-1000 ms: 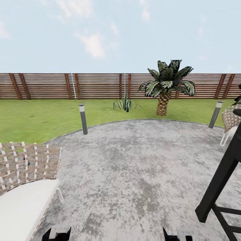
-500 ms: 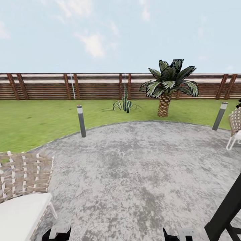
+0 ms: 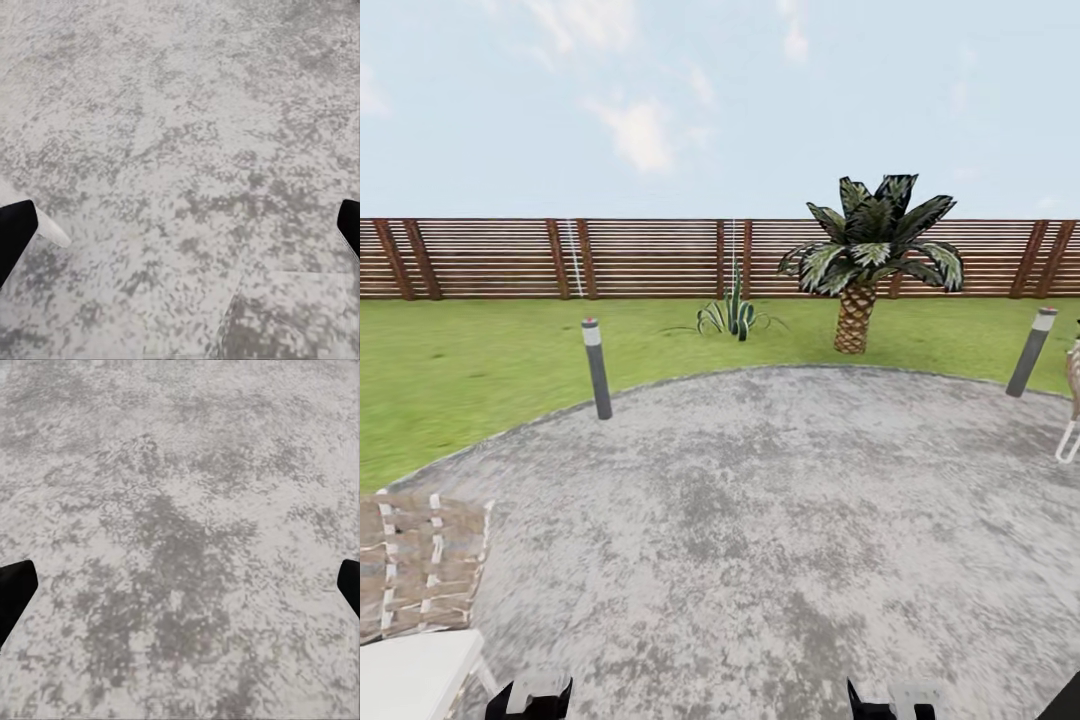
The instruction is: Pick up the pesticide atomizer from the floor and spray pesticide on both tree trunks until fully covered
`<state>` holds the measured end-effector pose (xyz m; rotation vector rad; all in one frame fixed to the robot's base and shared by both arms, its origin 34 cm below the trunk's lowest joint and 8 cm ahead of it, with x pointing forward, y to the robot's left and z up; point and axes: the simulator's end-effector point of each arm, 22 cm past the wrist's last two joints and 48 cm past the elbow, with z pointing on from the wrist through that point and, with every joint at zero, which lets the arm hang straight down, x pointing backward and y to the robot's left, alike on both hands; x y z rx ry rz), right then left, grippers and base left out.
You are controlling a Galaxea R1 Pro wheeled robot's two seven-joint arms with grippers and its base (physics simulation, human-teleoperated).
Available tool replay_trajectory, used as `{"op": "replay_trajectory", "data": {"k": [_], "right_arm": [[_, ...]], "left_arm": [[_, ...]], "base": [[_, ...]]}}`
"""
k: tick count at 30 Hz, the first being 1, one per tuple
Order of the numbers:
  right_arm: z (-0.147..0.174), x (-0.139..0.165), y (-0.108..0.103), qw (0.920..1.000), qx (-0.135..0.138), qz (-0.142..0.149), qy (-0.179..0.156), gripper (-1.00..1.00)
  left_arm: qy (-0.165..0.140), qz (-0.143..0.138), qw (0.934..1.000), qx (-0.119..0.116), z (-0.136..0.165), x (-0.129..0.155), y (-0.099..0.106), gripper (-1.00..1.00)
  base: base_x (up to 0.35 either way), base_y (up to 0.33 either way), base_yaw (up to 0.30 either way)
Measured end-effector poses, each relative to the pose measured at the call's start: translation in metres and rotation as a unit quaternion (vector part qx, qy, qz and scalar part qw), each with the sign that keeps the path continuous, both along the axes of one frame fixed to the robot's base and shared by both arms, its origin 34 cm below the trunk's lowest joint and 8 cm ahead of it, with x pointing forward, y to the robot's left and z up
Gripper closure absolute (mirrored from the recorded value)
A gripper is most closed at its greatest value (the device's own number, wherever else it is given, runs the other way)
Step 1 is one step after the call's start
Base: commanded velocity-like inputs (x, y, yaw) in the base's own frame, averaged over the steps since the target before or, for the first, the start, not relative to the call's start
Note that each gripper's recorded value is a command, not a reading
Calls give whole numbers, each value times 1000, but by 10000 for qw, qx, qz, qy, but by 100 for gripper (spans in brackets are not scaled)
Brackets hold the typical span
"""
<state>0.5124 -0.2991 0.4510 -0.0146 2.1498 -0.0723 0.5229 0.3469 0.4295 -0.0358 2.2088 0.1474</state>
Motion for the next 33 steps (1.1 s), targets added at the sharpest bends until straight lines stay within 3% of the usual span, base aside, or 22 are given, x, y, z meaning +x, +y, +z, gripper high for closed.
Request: {"op": "replay_trajectory", "data": {"k": [33], "right_arm": [[-1,-1,0,10000,-4,-2,10,-100]], "left_arm": [[-1,-1,10000,0,0,0,0,-100]], "base": [[340,0,5]]}}
